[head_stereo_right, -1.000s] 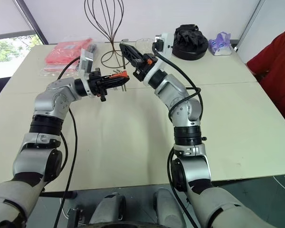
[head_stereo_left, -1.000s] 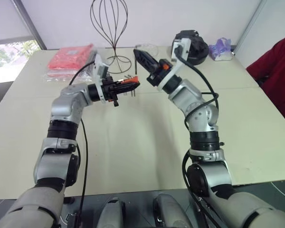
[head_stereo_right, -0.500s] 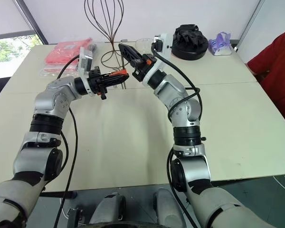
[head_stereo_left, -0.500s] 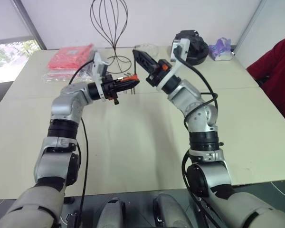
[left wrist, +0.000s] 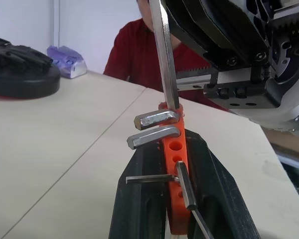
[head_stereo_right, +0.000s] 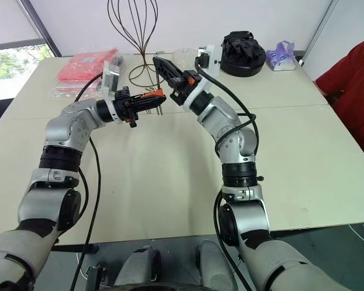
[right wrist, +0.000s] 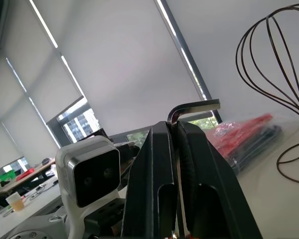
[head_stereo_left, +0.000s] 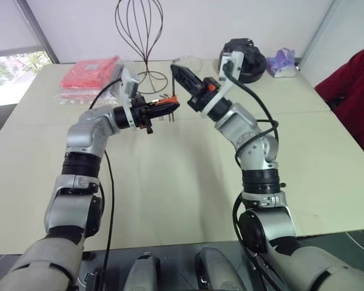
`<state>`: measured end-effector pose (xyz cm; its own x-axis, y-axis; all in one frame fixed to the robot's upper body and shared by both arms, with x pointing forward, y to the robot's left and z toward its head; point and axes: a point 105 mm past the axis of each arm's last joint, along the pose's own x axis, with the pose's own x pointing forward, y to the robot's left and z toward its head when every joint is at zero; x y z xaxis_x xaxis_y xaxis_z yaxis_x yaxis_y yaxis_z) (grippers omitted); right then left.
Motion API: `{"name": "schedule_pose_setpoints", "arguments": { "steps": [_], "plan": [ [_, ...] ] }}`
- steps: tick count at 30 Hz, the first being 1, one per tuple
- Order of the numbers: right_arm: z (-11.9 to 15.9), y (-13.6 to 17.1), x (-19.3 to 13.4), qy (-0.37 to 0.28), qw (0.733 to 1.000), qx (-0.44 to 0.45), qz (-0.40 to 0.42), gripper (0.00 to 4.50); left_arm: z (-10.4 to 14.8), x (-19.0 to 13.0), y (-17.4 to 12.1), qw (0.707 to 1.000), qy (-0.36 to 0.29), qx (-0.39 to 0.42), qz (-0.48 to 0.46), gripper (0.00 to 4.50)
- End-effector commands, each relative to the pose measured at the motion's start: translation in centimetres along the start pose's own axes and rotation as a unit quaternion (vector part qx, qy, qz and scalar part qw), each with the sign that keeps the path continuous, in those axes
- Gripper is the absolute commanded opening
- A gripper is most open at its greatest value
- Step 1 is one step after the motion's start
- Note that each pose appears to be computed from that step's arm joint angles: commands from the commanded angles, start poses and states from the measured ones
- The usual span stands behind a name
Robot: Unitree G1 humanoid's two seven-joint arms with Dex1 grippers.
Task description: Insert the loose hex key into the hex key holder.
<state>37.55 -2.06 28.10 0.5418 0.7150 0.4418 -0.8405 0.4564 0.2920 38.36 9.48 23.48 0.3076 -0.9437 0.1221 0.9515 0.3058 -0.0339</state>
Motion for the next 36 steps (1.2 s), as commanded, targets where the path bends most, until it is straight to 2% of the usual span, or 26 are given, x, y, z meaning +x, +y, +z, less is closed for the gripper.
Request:
{"name": "schedule_pose_setpoints", "arguments": {
  "steps": [1,13,26,36],
  "plan": [
    [-0.5,0.7,-0.2,0.014,1.0,-0.008,0.018,0.03,4.0,0.1,-0.6,0.998,-0.051,0.045,-0.011,0.0],
    [-1.9,0.7,-0.7,0.052,0.998,-0.023,0.034,0.03,4.4,-0.1,-0.7,0.997,-0.049,0.059,-0.012,0.0],
    [-1.1,-0.4,-0.6,0.044,0.998,-0.04,0.02,0.03,3.1,-0.8,-0.7,0.997,-0.009,0.076,-0.01,0.0],
    [-0.1,-0.1,-0.3,0.032,0.998,-0.04,0.028,0.03,1.7,-1.2,0.1,0.995,0.021,0.096,0.006,0.0]
  ]
}}
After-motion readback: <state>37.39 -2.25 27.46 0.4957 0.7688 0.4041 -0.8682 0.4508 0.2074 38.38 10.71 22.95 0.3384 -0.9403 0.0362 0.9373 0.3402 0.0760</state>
